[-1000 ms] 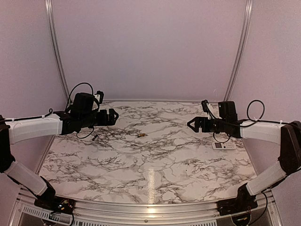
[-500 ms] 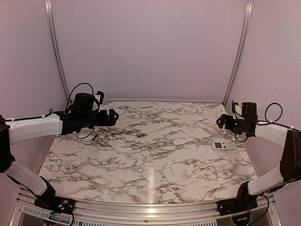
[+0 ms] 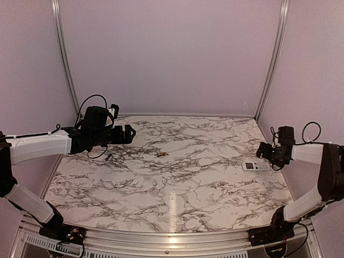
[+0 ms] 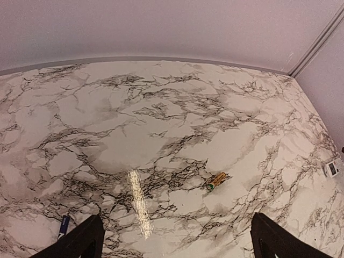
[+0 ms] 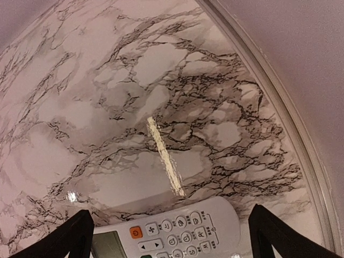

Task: Load the batteries into the remote control
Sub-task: Move the remote control to the center of the board, then pick up the remote control from the center of the board, then pass from the right arm to the left, then pass from the left arm to the right

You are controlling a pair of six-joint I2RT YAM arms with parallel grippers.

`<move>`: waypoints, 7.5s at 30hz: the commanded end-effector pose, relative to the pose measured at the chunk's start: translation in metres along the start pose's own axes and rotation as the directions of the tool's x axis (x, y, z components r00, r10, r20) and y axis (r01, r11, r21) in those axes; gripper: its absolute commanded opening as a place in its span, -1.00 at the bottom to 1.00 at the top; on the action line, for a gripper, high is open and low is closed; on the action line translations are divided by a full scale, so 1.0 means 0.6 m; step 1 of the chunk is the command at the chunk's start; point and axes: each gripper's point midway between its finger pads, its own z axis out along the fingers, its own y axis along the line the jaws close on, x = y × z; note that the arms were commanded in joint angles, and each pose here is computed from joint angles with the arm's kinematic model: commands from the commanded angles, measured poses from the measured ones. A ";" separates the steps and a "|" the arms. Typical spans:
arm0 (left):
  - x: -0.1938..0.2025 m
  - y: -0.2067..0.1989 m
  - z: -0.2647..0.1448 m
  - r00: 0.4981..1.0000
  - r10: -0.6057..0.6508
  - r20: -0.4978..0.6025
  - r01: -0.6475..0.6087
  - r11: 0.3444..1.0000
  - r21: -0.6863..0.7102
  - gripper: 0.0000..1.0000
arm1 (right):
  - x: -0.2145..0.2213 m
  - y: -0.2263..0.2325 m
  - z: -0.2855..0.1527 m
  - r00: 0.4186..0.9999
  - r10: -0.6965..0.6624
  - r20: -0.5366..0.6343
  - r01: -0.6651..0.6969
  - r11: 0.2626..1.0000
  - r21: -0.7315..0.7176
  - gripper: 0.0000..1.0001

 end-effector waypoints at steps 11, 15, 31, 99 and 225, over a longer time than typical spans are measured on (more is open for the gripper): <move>-0.004 0.002 -0.014 1.000 0.014 0.020 -0.014 1.000 -0.009 0.98 | 0.046 -0.011 0.053 0.993 0.052 -0.108 -0.053 0.999 -0.005 0.97; -0.002 0.003 -0.012 1.000 0.013 0.017 -0.012 1.000 -0.008 0.98 | 0.057 0.009 0.054 0.990 0.040 -0.133 -0.051 0.995 -0.081 0.97; -0.004 -0.004 -0.007 1.000 0.008 0.016 -0.008 1.000 0.012 0.98 | 0.149 0.168 0.014 0.971 -0.101 -0.215 0.012 0.924 -0.381 0.83; -0.150 -0.165 -0.113 0.977 -0.215 0.000 0.194 0.880 0.434 0.98 | 0.275 0.462 0.059 0.420 -0.888 -0.189 0.726 0.453 -0.517 -0.18; 0.006 -0.327 -0.015 0.969 0.217 0.114 -0.245 0.886 0.394 -0.38 | 0.112 0.763 -0.338 0.827 -0.498 0.261 0.434 0.269 -0.860 -0.73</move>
